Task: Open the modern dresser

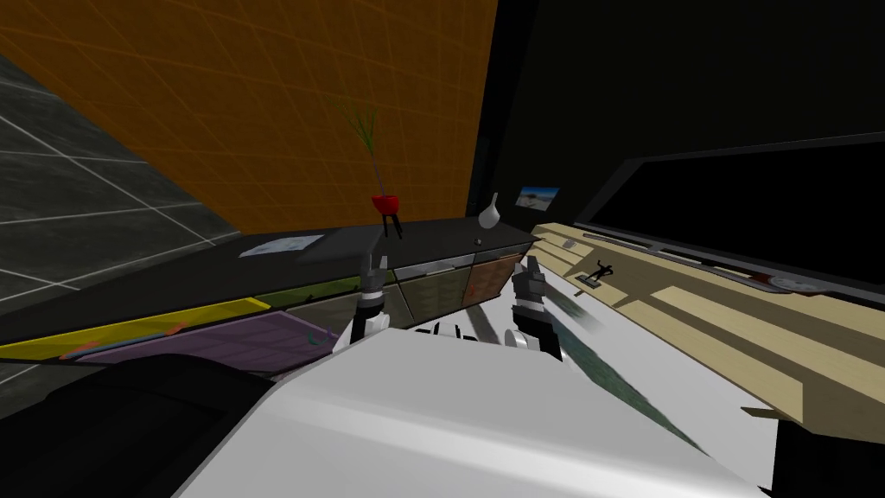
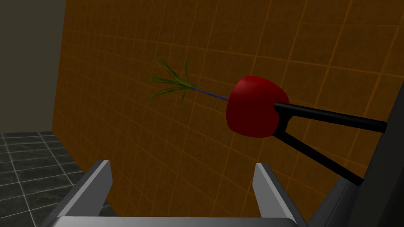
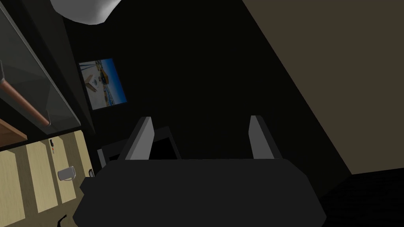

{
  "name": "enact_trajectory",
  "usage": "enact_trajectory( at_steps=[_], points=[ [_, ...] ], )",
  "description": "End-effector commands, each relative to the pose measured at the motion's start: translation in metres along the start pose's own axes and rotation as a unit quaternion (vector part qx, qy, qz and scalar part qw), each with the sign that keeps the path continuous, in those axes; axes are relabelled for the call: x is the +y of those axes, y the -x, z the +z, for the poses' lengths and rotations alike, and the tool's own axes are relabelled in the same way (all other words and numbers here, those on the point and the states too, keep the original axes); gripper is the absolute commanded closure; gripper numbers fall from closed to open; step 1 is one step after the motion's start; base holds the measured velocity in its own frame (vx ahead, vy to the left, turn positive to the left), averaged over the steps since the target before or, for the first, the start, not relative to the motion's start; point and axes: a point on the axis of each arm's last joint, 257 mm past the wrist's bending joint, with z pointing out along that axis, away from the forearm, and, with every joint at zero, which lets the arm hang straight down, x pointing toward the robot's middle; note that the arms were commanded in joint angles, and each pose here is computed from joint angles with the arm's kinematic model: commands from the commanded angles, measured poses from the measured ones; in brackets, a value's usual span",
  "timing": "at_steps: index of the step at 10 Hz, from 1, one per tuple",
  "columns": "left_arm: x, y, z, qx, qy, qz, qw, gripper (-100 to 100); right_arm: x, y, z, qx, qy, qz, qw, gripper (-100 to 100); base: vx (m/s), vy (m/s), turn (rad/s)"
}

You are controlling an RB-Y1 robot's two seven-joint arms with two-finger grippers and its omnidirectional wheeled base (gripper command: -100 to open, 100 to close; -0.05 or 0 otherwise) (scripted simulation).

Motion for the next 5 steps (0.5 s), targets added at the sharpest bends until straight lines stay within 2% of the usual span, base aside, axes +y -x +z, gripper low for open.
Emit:
enact_trajectory(
  at_steps=[1, 5],
  points=[
    [0.015, 0.007, -0.012, -0.011, 0.007, -0.01, 0.9999, -100, 0.0, 0.0, 0.0, 0.0, 0.0, 0.0, 1.0, 0, 0.037, -0.108, 0.049],
    [0.038, 0.016, -0.03, -0.024, 0.027, -0.018, 0.9992, -100, 0.0, 0.0, 0.0, 0.0, 0.0, 0.0, 1.0, 0, 0.032, -0.118, 0.037]
  ],
)
